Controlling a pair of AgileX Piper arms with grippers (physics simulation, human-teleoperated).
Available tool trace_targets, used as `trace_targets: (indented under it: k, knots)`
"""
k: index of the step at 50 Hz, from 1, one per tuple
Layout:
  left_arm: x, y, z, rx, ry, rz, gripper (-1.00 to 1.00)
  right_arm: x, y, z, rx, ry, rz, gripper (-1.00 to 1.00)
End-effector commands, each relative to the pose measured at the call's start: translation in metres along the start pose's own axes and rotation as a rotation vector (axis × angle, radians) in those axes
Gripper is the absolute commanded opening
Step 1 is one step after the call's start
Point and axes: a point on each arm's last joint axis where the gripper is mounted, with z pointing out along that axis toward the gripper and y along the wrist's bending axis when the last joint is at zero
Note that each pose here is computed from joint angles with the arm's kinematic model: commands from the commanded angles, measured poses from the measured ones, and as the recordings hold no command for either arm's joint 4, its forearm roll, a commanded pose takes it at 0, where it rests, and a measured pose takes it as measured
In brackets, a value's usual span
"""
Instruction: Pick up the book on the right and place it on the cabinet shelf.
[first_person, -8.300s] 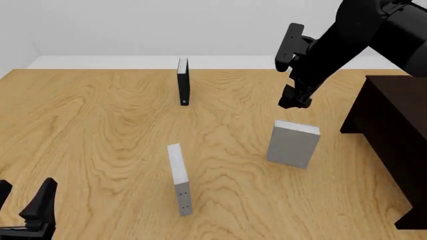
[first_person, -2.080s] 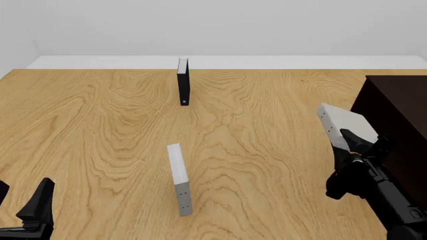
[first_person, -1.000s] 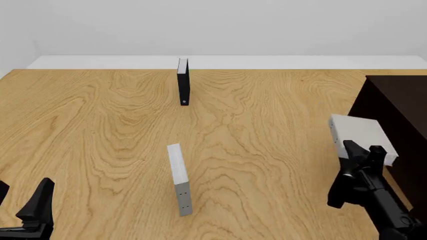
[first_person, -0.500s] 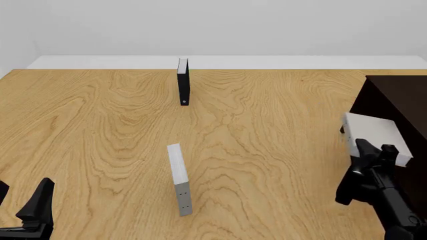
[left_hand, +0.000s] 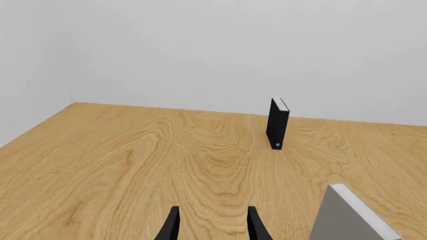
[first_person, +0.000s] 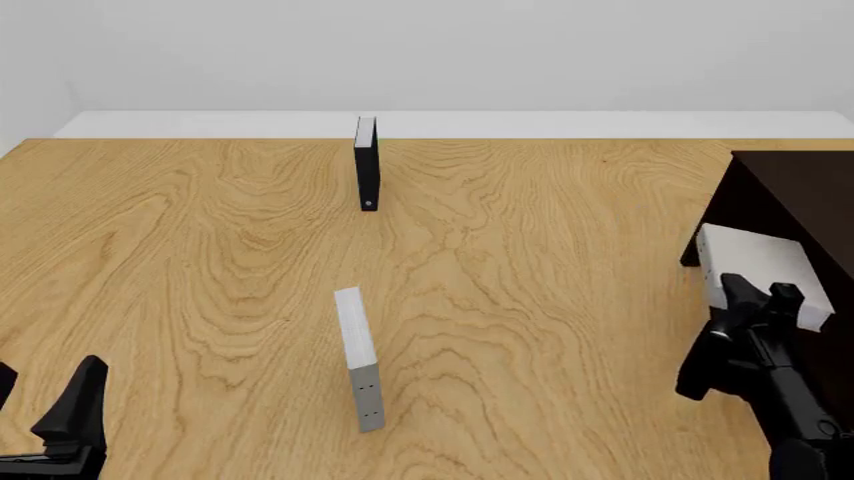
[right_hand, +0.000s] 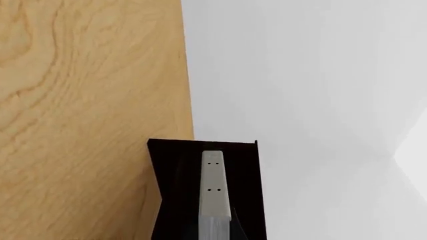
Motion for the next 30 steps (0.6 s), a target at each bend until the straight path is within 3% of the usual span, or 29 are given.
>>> trace_targets:
  k: [1, 3, 5, 6, 8, 9, 11, 13, 14, 16, 30]
  knots:
    - [0.000, 0.000, 0.000, -0.003, 0.000, -0.003, 1.00, 0.006, -0.002, 0.006, 0.018, 0.026, 0.007, -1.00]
    - [0.000, 0.000, 0.000, -0.004, 0.000, -0.004, 1.00, 0.005, -0.005, 0.007, 0.030, 0.022, 0.025, -1.00]
    - [0.000, 0.000, 0.000, -0.004, 0.000, -0.004, 1.00, 0.006, -0.002, 0.007, 0.021, 0.024, 0.006, -1.00]
    - [0.000, 0.000, 0.000, -0.004, 0.000, -0.004, 1.00, 0.006, -0.008, 0.009, 0.036, 0.027, 0.039, -1.00]
    - [0.000, 0.000, 0.000, -0.004, 0.000, -0.004, 1.00, 0.005, -0.004, 0.011, 0.027, 0.023, 0.004, -1.00]
    - [0.000, 0.000, 0.000, -0.004, 0.000, -0.004, 1.00, 0.005, -0.010, 0.011, 0.035, 0.022, 0.045, -1.00]
    - [0.000, 0.000, 0.000, -0.004, 0.000, -0.003, 1.00, 0.005, -0.001, 0.013, 0.018, 0.022, 0.001, -1.00]
    - [0.000, 0.000, 0.001, -0.004, 0.000, -0.003, 1.00, 0.007, -0.005, 0.015, 0.024, 0.030, 0.031, -1.00]
    - [0.000, 0.000, 0.001, -0.005, 0.000, -0.004, 1.00, 0.007, -0.003, 0.015, 0.023, 0.031, 0.004, -1.00]
    - [0.000, 0.000, 0.001, -0.005, 0.000, -0.003, 1.00, 0.008, -0.007, 0.016, 0.027, 0.033, 0.036, -1.00]
    - [0.000, 0.000, 0.001, -0.006, 0.000, -0.005, 1.00, 0.015, -0.005, 0.020, 0.006, 0.065, 0.038, -1.00]
